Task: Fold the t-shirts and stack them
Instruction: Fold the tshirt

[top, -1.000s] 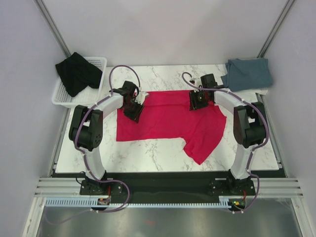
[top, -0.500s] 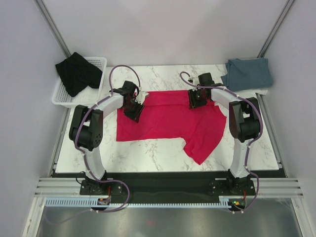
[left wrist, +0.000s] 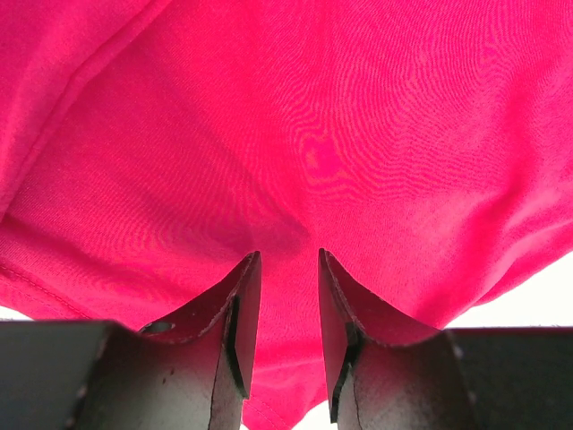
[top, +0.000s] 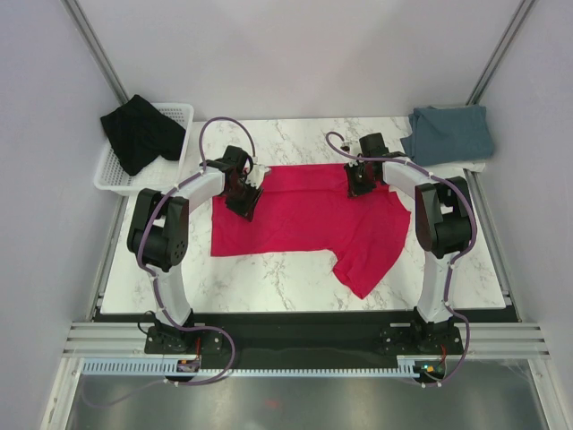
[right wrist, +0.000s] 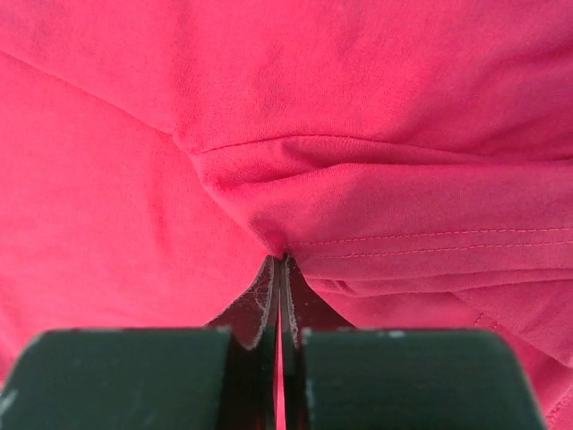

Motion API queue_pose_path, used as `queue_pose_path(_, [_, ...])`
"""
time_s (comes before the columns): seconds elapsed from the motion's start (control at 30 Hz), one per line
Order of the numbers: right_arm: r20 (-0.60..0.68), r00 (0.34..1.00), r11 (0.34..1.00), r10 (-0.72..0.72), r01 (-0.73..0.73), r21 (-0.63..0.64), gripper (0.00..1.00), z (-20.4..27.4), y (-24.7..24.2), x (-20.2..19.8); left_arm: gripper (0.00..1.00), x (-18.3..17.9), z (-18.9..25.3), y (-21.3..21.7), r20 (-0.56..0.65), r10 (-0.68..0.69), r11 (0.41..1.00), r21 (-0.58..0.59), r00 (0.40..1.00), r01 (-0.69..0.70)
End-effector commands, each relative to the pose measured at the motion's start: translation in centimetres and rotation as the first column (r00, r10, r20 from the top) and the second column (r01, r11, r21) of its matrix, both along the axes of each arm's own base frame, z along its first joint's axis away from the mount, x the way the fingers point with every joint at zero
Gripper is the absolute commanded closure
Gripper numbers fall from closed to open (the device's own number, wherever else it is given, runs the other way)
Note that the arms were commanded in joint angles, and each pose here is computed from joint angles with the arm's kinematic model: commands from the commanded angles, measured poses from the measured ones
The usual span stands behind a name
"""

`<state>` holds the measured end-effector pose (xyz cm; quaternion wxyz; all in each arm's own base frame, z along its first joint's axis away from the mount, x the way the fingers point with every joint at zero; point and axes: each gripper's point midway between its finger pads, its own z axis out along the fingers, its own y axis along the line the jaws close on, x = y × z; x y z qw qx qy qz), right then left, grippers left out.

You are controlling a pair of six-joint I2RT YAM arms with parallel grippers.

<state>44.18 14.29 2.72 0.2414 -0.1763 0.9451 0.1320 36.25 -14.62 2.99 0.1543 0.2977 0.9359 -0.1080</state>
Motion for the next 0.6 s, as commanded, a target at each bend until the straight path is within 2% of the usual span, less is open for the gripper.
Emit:
queue_pose_path(0.0, [0.063, 0.998, 1.000, -0.003, 0.002, 0.003, 1.00, 2.5, 0.0, 0.8, 0.61, 1.3, 1.3, -0.7, 0.042, 0.023, 0.999, -0.025, 0.999, -0.022])
queue_pose_path(0.23, [0.077, 0.997, 1.000, 0.011, -0.013, 0.027, 1.00, 5.0, 0.6, -0.4, 0.61, 1.3, 1.6, -0.7, 0.051, 0.025, 0.999, -0.028, 0.998, -0.024])
queue_pose_path(0.57, [0.016, 0.998, 0.997, 0.053, -0.053, 0.050, 1.00, 4.3, 2.7, -4.5, 0.61, 1.0, 2.1, -0.6, 0.059, 0.025, 0.999, -0.031, 0.998, -0.023])
